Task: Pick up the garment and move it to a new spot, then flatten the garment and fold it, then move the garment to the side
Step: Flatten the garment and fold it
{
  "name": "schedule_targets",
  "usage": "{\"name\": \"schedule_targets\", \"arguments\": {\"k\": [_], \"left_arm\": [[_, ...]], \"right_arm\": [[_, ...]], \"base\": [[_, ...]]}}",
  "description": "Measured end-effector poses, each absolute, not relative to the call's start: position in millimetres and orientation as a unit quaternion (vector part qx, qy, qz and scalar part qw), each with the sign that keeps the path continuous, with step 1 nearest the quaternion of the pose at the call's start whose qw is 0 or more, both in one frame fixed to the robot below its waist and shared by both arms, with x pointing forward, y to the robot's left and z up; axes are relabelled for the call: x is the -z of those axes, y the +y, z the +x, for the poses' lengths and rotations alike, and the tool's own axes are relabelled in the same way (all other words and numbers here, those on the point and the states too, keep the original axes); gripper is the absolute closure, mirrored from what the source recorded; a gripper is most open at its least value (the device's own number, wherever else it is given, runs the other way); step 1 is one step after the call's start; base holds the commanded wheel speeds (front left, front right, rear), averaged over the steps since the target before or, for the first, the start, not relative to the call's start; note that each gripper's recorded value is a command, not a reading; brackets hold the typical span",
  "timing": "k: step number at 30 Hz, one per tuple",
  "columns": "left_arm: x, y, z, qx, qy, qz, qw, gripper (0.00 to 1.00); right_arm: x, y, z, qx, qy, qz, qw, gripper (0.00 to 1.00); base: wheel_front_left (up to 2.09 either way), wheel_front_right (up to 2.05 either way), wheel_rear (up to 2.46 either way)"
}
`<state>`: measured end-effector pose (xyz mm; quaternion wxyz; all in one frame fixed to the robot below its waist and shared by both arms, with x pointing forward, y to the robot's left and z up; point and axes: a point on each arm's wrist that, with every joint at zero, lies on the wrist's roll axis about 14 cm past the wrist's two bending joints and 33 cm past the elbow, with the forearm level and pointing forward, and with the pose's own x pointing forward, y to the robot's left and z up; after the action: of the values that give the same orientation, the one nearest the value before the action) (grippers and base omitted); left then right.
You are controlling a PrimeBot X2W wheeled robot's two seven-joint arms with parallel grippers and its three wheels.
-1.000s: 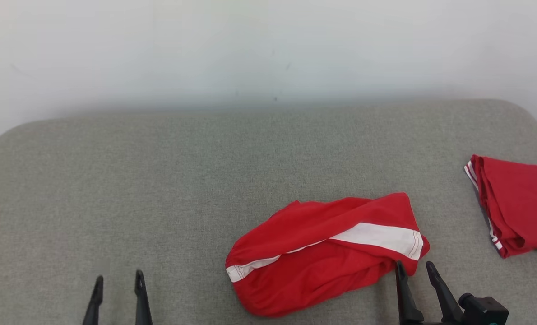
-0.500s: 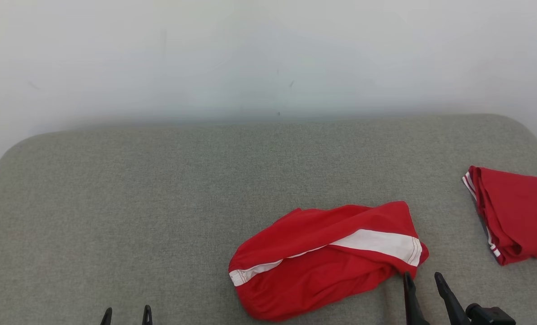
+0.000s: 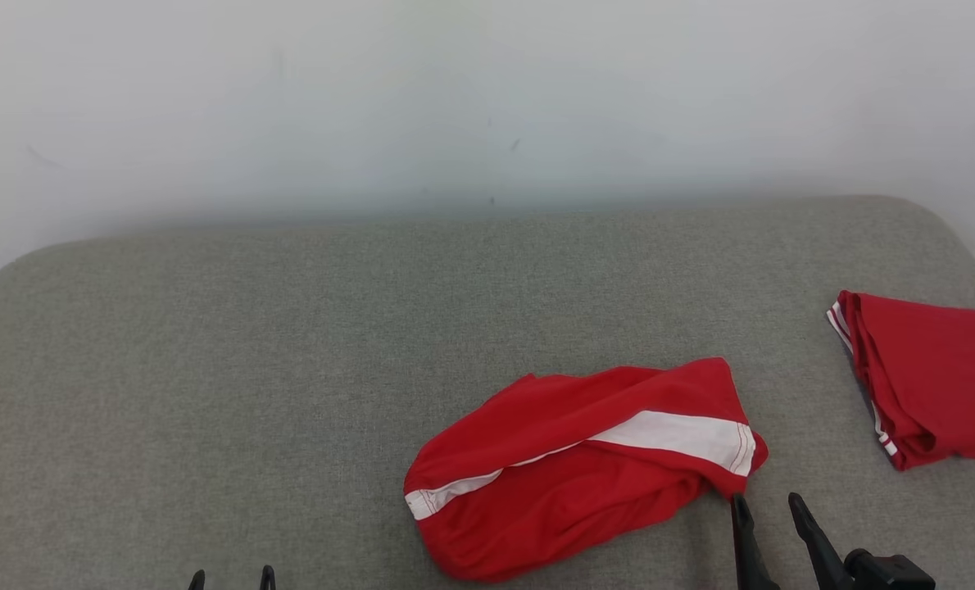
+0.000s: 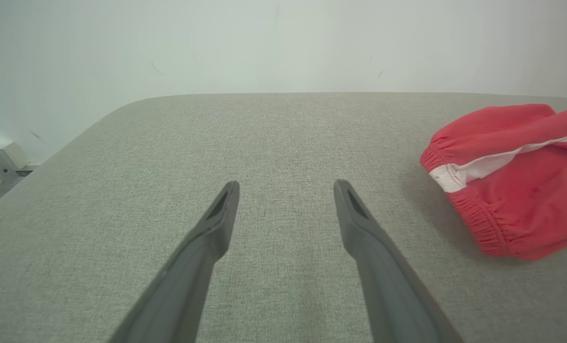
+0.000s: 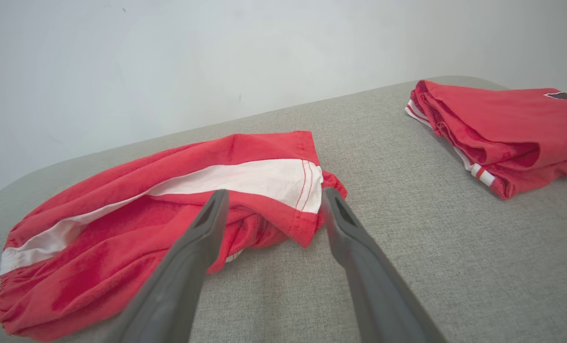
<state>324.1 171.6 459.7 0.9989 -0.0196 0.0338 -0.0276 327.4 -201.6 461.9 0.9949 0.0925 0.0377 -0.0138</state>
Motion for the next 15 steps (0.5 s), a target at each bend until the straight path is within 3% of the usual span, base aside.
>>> {"name": "schedule_targets", "arguments": {"k": [15], "left_arm": [[-452.0, 165.1, 326.0, 0.040, 0.046, -0.027, 0.998, 0.00]], "right_arm": [[-458.1, -204.5, 326.5, 0.020, 0.043, 0.100, 0.994, 0.00]], "base": [[0.00, 0.00, 0.00]]}}
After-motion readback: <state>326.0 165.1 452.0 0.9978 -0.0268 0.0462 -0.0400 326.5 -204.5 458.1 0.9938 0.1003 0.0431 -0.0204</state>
